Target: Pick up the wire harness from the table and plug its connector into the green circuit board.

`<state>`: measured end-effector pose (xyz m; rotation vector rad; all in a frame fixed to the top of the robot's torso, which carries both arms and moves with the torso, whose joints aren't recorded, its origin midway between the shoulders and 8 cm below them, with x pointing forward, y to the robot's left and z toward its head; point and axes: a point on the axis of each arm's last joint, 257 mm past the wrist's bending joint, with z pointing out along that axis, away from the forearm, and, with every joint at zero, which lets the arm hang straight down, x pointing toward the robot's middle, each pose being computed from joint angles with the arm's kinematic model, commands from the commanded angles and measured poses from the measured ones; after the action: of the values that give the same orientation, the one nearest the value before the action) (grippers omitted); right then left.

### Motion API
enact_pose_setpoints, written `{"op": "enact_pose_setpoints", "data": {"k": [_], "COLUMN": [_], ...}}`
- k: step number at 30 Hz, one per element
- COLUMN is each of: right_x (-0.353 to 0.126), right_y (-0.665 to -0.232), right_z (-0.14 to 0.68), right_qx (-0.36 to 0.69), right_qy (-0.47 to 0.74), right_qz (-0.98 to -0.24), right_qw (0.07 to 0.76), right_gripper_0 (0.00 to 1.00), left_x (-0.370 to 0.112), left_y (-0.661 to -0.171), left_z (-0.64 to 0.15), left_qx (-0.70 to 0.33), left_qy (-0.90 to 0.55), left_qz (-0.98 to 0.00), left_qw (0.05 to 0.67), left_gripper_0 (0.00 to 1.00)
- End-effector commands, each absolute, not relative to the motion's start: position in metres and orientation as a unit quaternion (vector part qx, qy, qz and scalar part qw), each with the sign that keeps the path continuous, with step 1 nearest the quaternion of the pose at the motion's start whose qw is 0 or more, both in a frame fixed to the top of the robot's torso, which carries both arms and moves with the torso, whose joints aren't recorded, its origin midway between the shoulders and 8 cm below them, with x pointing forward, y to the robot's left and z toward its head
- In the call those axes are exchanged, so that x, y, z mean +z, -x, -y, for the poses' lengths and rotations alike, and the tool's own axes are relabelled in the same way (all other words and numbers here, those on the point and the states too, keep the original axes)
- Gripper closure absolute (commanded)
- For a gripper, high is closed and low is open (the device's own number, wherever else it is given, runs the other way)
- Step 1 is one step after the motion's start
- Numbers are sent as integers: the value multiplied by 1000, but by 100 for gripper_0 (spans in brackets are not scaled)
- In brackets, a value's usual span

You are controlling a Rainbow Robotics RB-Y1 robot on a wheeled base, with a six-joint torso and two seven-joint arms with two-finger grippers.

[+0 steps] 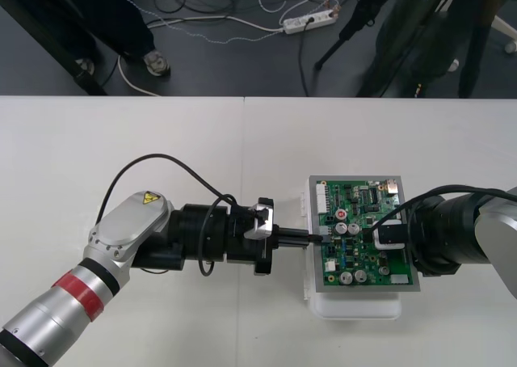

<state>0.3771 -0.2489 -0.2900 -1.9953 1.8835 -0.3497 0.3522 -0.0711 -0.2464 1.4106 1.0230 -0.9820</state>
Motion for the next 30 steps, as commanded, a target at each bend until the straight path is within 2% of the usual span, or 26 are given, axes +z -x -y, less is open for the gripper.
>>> {"op": "enact_pose_setpoints", "data": {"k": [1,30], "right_x": [-281,-281], "right_y": [-377,-377], "right_z": [230,232], "right_qx": [-117,-120], "right_qy": [701,700], "right_qz": [-673,-673], "right_qw": [206,205], "right_gripper_0": [0,0], "left_x": [-217,-216], "left_y": [-348,-349], "left_z": [103,111], "left_qx": [-416,-411], "left_qy": [-594,-592], "left_qz": [-397,-396], "left_qw": [563,568], "left_gripper_0": [100,100]}}
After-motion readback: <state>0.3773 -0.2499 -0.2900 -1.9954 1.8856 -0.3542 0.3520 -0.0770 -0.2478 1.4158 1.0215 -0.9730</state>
